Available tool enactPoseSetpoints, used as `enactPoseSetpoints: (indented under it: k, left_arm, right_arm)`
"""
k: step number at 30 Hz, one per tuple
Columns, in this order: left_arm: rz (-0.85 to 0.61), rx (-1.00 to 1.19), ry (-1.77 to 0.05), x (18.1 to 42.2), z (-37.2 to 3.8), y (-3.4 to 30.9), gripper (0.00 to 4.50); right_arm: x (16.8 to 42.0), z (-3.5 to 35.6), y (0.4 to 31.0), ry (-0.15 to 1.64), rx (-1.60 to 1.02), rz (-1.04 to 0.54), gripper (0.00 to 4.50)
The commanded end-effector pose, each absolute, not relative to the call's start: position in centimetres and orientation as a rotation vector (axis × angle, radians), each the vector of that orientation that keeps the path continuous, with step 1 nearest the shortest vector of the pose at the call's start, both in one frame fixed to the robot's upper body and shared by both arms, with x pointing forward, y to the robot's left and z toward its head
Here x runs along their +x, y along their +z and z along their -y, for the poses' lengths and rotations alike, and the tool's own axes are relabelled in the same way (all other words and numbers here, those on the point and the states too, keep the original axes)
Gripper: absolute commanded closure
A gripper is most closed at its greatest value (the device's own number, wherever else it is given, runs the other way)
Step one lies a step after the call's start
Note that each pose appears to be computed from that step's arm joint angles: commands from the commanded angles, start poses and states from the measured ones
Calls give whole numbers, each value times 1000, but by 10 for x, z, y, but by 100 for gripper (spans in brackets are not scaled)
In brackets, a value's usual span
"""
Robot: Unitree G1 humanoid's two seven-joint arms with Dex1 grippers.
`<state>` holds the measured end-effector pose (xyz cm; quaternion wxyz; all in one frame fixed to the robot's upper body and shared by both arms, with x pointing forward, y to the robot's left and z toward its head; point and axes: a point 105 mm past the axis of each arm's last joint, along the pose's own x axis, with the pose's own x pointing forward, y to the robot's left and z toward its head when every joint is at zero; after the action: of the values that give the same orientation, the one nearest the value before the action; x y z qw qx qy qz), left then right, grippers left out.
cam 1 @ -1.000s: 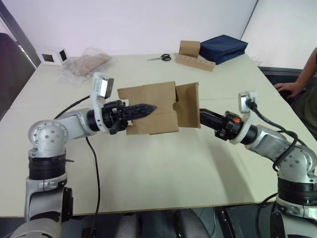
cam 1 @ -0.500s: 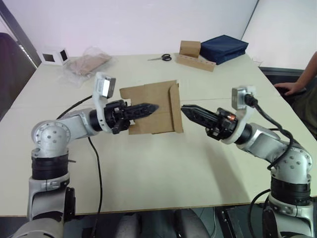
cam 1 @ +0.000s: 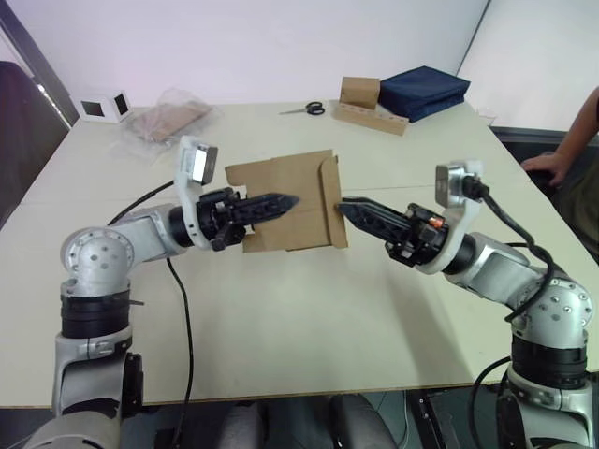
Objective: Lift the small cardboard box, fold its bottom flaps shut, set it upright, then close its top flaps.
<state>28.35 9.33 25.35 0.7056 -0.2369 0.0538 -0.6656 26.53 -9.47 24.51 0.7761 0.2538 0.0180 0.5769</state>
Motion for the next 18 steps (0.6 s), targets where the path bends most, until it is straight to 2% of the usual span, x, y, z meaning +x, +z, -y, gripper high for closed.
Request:
enactPoseSetpoints:
  k: [1, 7, 18]
  left_arm:
    - [-65, -493, -1499, 281, -94, 266, 450]
    - [-61, -491, -1512, 278, -93, 267, 450]
    - [-66, -489, -1514, 279, -93, 265, 450]
  right_arm:
    - [262, 91, 249, 1245, 485, -10, 277]
    - [276, 98, 247, 1163, 447, 23, 277]
    - [284, 105, 253, 1134, 437, 58, 277]
